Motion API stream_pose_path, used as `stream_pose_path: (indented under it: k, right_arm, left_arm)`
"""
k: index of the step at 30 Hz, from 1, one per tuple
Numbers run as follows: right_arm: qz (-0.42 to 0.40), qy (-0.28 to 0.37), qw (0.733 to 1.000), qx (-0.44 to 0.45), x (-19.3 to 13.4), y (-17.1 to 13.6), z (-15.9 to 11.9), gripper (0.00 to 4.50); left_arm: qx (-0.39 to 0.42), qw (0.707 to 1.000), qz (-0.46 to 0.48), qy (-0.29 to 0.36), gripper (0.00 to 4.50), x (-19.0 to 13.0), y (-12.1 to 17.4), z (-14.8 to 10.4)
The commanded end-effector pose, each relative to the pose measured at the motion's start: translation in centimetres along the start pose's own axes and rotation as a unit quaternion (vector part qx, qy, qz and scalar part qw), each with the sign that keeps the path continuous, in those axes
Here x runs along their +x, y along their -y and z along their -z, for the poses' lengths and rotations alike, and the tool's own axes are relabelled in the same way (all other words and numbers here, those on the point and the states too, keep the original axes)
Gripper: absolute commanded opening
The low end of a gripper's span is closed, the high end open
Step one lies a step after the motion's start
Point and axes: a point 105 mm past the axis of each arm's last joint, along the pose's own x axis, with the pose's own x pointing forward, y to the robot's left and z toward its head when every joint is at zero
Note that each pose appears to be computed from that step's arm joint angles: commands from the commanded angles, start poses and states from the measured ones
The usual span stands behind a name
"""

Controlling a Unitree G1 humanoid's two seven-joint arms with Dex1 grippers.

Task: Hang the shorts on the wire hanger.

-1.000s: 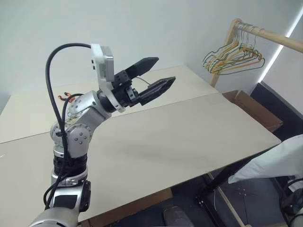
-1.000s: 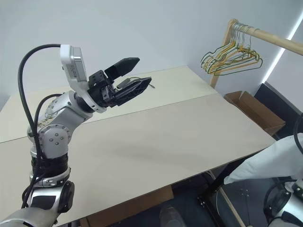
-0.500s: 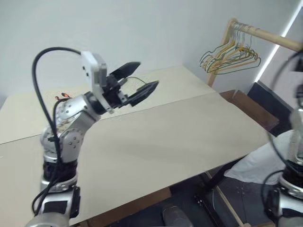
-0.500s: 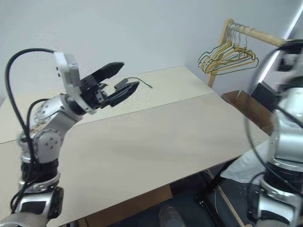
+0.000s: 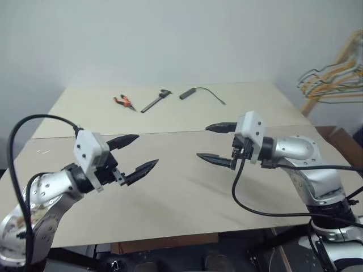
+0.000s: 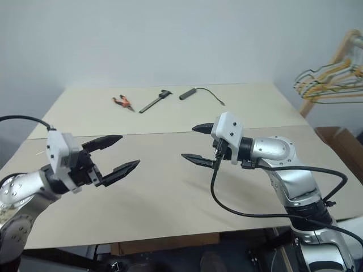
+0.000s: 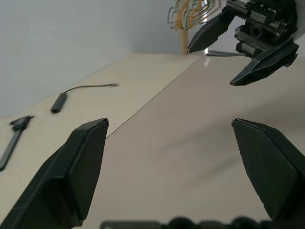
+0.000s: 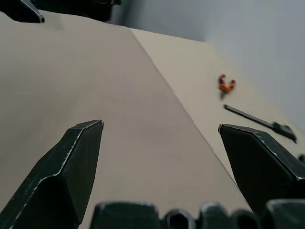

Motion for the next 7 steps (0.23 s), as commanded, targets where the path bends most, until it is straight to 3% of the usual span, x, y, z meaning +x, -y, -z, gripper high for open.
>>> stream_pose_path:
  k: [1,7]
  right_arm:
    - [-0.001,0.002,1.000,-0.027,-0.5,0.5,-0.6,4.49]
    - [0.013,-0.048,0.998,-0.030,-1.6,0.6,1.4,4.49]
  left_arm:
    - [0.034,0.999,-0.011,0.013,4.50,-0.5,0.2,-1.4]
    - [0.021,1.000,-0.006,0.015,4.50,-0.4,0.8,-1.6]
